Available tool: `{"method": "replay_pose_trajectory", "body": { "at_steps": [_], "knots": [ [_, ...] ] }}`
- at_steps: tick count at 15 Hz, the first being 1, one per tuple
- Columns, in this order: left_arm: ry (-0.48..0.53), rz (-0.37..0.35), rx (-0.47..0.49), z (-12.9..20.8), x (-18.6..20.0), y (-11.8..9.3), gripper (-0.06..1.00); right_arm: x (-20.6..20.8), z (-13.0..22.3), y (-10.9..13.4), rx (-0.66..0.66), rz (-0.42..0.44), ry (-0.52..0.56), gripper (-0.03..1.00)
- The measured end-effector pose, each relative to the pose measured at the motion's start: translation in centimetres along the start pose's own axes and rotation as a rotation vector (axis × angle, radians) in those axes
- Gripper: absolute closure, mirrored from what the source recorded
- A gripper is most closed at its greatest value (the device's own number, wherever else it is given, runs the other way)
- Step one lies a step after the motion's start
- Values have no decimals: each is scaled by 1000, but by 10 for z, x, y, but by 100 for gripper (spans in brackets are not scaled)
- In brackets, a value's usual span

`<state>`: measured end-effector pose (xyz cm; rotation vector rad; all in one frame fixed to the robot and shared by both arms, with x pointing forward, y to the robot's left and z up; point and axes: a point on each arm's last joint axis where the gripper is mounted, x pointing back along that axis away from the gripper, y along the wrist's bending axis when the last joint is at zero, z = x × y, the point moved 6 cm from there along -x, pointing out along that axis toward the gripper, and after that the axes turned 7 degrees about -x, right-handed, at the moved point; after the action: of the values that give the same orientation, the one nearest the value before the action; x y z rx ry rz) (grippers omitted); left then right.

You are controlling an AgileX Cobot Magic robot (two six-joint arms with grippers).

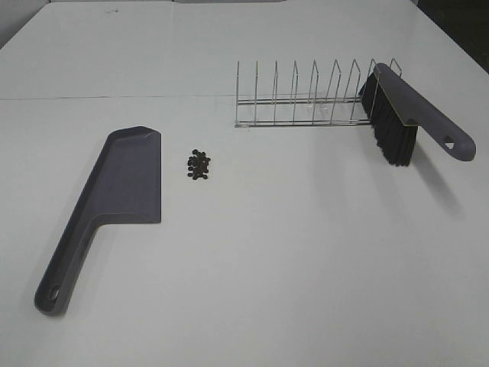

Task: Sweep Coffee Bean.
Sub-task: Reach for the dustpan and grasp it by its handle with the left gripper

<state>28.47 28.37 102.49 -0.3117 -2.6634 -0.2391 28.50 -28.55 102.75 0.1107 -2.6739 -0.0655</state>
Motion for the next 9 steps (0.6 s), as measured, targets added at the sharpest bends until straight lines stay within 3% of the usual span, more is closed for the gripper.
{"method": "replay_pose_trajectory", "body": {
  "at_steps": [9],
  "knots": [
    [0,0,0,0,0,0,34,0,0,0,0,0,0,30]
  ]
}}
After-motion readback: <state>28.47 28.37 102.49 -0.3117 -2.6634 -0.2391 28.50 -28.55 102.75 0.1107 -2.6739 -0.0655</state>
